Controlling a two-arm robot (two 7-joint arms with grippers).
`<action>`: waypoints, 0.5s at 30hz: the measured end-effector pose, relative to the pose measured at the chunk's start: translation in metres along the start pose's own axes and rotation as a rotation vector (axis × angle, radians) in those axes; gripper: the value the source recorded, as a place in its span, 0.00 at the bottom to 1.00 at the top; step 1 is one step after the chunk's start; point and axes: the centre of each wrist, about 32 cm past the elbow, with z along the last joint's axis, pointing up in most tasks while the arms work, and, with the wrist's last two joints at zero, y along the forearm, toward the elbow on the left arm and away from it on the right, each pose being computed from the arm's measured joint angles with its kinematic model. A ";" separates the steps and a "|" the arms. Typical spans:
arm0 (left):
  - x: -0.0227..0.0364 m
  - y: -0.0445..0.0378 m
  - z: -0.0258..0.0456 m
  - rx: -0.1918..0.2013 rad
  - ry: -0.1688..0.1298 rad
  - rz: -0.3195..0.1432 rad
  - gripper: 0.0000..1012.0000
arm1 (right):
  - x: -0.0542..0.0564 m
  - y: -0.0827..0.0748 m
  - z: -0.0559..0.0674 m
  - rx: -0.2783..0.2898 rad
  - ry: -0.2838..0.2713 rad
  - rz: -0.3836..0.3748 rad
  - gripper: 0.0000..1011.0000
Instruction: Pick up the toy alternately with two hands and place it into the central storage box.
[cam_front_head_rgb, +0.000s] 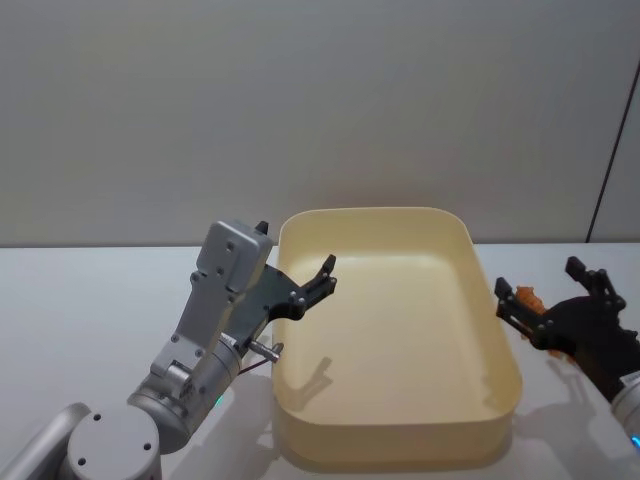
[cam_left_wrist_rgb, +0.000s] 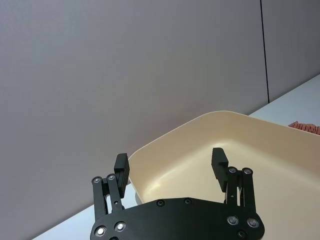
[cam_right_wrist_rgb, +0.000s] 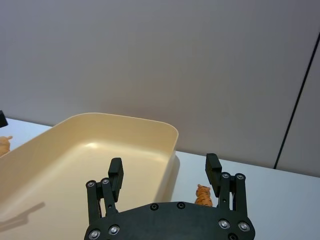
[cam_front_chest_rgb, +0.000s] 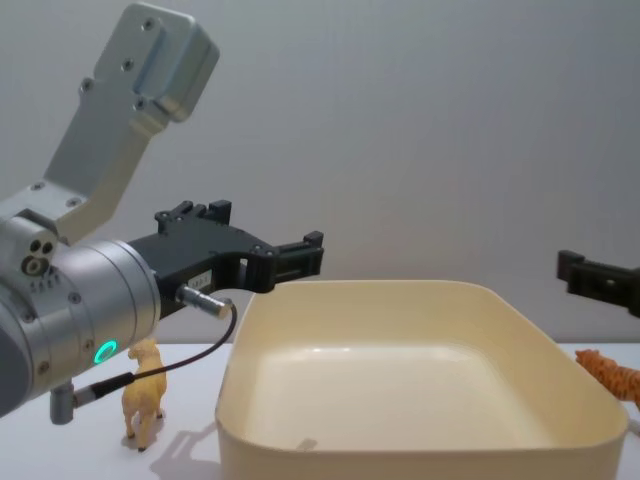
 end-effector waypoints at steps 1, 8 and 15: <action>0.0000 0.0000 0.0000 0.000 0.000 0.000 0.99 | 0.001 -0.001 0.000 -0.001 -0.001 -0.004 0.99; 0.0000 0.0000 0.0000 0.000 0.000 0.000 0.99 | 0.017 -0.008 0.002 -0.022 -0.028 -0.047 0.99; 0.0000 0.0000 0.0000 0.000 0.000 0.000 0.99 | 0.034 -0.023 0.004 -0.072 -0.053 -0.089 0.99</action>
